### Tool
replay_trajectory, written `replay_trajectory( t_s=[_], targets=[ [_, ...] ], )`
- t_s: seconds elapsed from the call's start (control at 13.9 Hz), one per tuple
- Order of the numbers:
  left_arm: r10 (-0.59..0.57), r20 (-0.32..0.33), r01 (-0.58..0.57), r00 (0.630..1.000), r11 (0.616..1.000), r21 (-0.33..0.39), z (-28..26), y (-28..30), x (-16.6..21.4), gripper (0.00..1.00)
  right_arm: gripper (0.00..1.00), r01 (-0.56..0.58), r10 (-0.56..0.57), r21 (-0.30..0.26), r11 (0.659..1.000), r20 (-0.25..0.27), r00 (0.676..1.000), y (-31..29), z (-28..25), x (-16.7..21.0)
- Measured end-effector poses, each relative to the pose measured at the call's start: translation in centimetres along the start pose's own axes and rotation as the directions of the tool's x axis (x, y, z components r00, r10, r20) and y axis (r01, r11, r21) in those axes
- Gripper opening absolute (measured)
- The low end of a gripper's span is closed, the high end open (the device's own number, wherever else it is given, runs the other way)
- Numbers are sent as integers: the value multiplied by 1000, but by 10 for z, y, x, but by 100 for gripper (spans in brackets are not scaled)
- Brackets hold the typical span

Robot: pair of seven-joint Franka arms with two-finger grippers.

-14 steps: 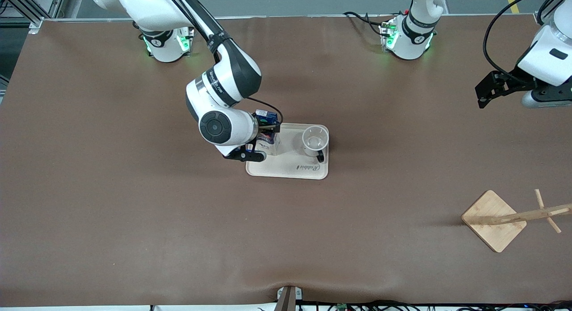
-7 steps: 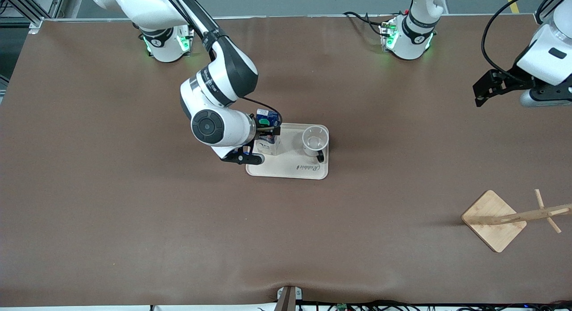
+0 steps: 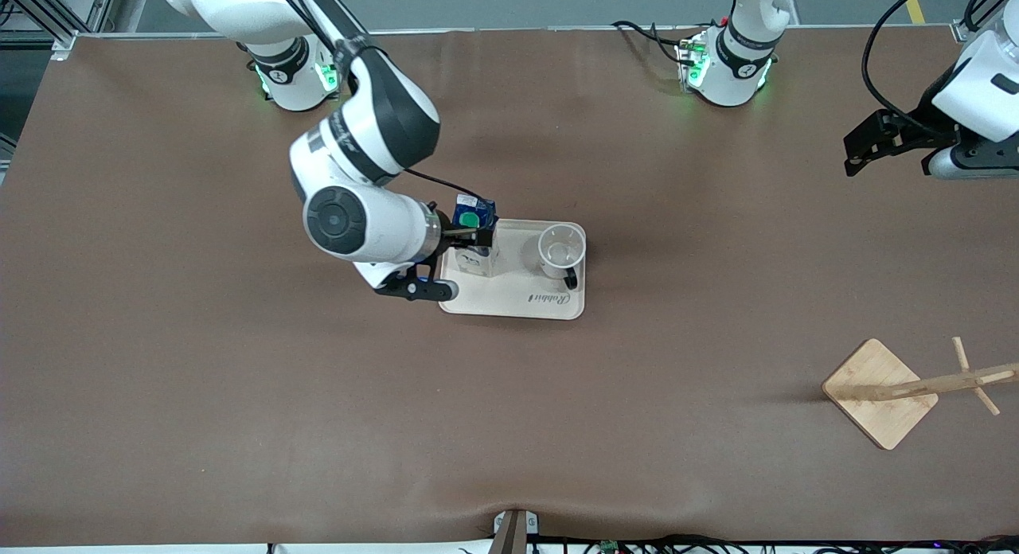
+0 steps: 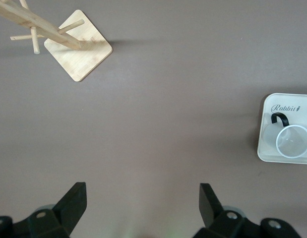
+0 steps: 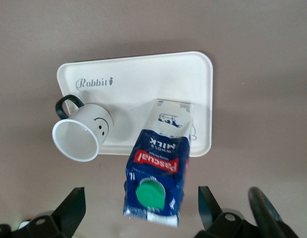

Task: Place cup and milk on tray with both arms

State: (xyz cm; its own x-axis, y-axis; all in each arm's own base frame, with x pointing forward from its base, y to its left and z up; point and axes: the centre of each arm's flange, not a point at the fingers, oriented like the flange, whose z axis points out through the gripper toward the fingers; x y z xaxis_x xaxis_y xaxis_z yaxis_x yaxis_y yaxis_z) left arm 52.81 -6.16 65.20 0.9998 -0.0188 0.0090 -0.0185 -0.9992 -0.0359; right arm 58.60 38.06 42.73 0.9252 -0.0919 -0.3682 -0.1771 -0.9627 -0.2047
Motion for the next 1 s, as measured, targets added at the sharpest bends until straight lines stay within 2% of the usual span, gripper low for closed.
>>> replay_trajectory(
  t_s=[0.22,0.57,0.72,1.0],
  targets=[
    [-3,-1,3,1000,1000,-1,-1,-13,0,100,100,-35,35,14,999,14,999,38,-65,6],
    [4,-3,-4,1000,1000,-1,-2,-10,0,100,100,-85,93,92,992,-79,993,95,-165,-8],
    [5,-5,-5,1000,1000,-2,-2,-9,0,100,100,-115,126,109,987,-97,987,123,-194,-13],
    [27,-55,-27,998,1000,-4,-8,-7,4,100,100,-175,181,92,980,-63,981,193,-223,-9]
  ],
)
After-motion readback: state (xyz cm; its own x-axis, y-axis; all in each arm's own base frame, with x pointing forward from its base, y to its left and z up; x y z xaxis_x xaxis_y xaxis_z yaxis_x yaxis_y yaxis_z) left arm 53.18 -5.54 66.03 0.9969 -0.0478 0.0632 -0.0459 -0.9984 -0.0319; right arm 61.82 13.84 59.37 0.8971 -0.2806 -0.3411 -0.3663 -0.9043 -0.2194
